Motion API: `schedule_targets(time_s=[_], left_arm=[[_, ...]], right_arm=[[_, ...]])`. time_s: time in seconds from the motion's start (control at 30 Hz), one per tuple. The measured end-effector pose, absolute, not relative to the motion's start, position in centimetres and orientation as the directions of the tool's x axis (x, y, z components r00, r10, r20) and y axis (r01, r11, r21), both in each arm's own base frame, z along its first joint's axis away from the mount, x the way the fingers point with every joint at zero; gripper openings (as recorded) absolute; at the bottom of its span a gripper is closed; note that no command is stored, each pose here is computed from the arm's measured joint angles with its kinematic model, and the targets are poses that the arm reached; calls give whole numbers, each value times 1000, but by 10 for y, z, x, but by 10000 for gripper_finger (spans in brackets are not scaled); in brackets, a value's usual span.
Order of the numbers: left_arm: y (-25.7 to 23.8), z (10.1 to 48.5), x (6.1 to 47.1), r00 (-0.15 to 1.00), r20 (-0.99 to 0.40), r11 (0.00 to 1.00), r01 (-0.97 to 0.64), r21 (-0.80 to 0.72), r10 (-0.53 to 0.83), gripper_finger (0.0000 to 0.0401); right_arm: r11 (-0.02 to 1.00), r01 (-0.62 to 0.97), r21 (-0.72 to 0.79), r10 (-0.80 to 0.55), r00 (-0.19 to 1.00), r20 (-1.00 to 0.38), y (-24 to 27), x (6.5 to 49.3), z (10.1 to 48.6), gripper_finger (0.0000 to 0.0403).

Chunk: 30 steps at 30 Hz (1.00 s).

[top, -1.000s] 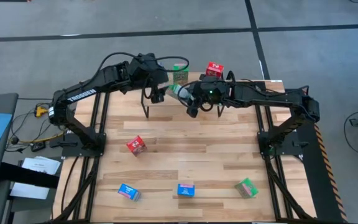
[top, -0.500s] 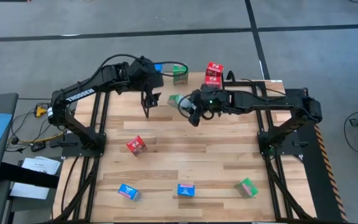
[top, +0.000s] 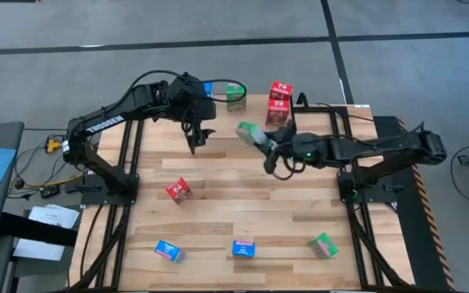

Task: Stack cereal on shelf
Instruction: Put the top green cereal box on the shelf aligned with the green cereal box

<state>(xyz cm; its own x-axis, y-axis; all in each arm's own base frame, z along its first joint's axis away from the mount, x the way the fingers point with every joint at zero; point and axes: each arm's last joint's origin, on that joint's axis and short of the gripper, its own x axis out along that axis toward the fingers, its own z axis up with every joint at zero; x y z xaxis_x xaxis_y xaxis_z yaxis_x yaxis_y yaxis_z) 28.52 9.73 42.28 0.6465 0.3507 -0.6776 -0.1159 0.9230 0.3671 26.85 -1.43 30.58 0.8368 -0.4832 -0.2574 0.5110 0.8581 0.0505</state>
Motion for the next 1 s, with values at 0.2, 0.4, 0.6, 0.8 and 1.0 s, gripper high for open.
schedule_targets(time_s=[0.2, 0.4, 0.6, 0.8, 1.0], left_arm=[[96, 428, 291, 724, -630, 942, -80, 325, 279, 332], [96, 431, 294, 772, -589, 950, -59, 306, 237, 332], [96, 433, 295, 784, -575, 951, -63, 301, 234, 332], [96, 433, 295, 783, -576, 952, -64, 300, 234, 332], [96, 433, 295, 782, -577, 954, -70, 292, 234, 332]], right_arm=[[850, 515, 109, -516, 856, -15, -24, 273, 281, 219], [849, 528, 14, -528, 847, 68, -30, 290, 259, 219], [840, 542, -17, -537, 836, 115, -35, 307, 240, 219], [814, 580, -37, -571, 810, 132, -36, 316, 225, 219], [775, 631, -42, -625, 775, 99, -36, 323, 209, 219]])
